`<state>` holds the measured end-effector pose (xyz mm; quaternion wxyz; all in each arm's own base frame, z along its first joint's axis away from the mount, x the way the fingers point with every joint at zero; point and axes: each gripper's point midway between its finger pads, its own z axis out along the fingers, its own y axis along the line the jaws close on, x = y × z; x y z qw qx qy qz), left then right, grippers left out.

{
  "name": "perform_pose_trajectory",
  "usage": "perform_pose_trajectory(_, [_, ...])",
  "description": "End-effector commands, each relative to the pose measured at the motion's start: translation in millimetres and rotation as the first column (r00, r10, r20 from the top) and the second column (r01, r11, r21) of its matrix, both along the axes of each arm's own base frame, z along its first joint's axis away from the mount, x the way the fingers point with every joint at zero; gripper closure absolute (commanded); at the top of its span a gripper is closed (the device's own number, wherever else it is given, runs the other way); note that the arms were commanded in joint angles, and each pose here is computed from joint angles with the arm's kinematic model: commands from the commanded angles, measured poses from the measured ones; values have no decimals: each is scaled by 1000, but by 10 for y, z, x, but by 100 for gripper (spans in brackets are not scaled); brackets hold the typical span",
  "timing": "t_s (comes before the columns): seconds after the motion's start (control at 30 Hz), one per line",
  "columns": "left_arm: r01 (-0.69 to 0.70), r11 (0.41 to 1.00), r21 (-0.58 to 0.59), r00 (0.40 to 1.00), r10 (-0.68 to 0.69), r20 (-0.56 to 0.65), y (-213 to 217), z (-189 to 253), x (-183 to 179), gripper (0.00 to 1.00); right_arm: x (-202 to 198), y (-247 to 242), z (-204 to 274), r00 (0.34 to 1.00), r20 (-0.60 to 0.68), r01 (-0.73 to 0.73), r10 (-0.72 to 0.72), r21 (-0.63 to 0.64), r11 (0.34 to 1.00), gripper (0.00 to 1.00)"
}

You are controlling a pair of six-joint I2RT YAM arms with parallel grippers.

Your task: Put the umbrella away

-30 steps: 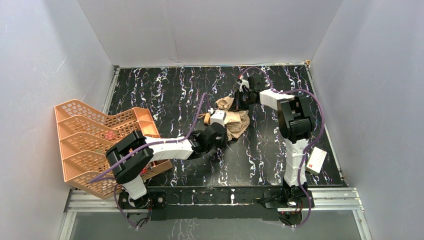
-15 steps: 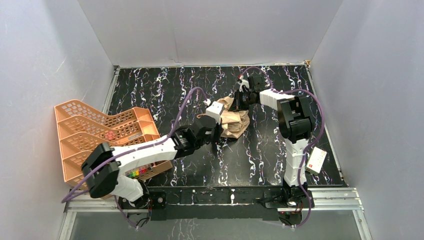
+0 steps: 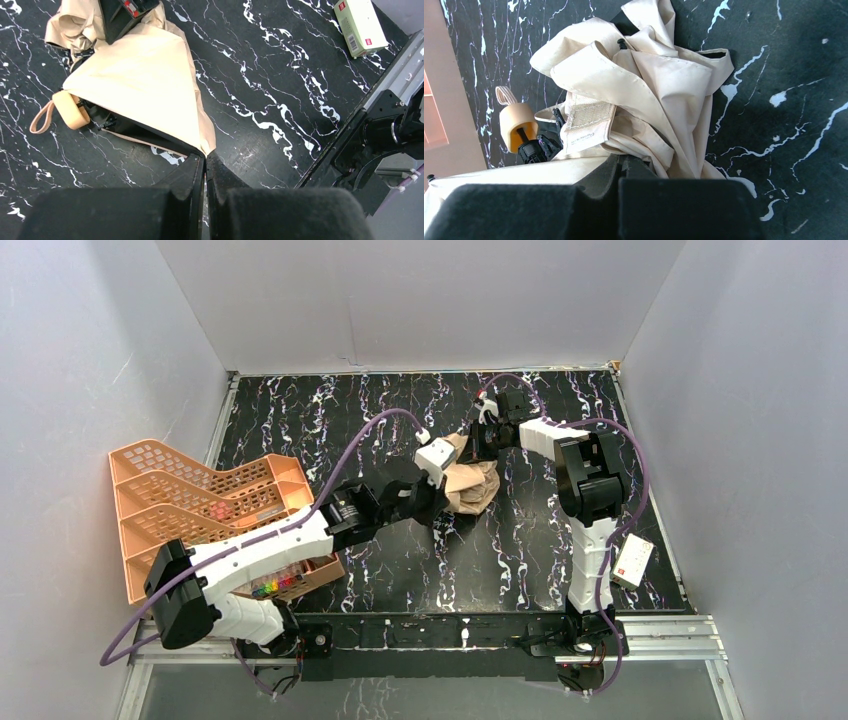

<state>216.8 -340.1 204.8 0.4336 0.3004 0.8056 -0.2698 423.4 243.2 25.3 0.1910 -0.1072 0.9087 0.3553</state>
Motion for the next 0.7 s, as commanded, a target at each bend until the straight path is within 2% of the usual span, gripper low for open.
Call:
perform_pose_trajectory(0.0, [57, 994, -88, 997, -52, 55, -129, 435, 11, 100, -235, -378, -574, 993, -116, 16, -37, -183, 983, 98])
perform_pose_trajectory(0.07, [10, 996, -89, 999, -7, 35, -77, 374, 74, 96, -237, -374, -575, 993, -116, 14, -36, -183, 983, 98])
perform_pose_trajectory(0.1, [-3, 996, -92, 1000, 5, 18, -60, 337, 75, 89, -235, -377, -573, 992, -116, 16, -38, -183, 983, 98])
perform_pose_trajectory(0.13, [-25, 996, -90, 1000, 25, -1, -22, 269, 76, 73, -236, -372, -568, 993, -116, 16, -37, -182, 983, 98])
perform_pose_trajectory(0.17, [-47, 994, -97, 999, 45, -22, 3, 219, 64, 62, -232, -371, -565, 993, -115, 16, -37, -181, 983, 98])
perform_pose_trajectory(0.3, [-103, 983, -153, 991, 87, -106, 66, 64, -28, 31, -223, -368, -560, 993, -114, 16, -37, -178, 984, 98])
perform_pose_trajectory(0.47, [-193, 968, -161, 970, 163, -181, 186, -132, -66, 12, -225, -366, -555, 993, -113, 13, -34, -178, 984, 98])
perform_pose_trajectory(0.67, [-217, 958, -188, 971, 192, -141, 202, -75, 19, 10, -233, -366, -565, 993, -116, 8, -29, -178, 984, 98])
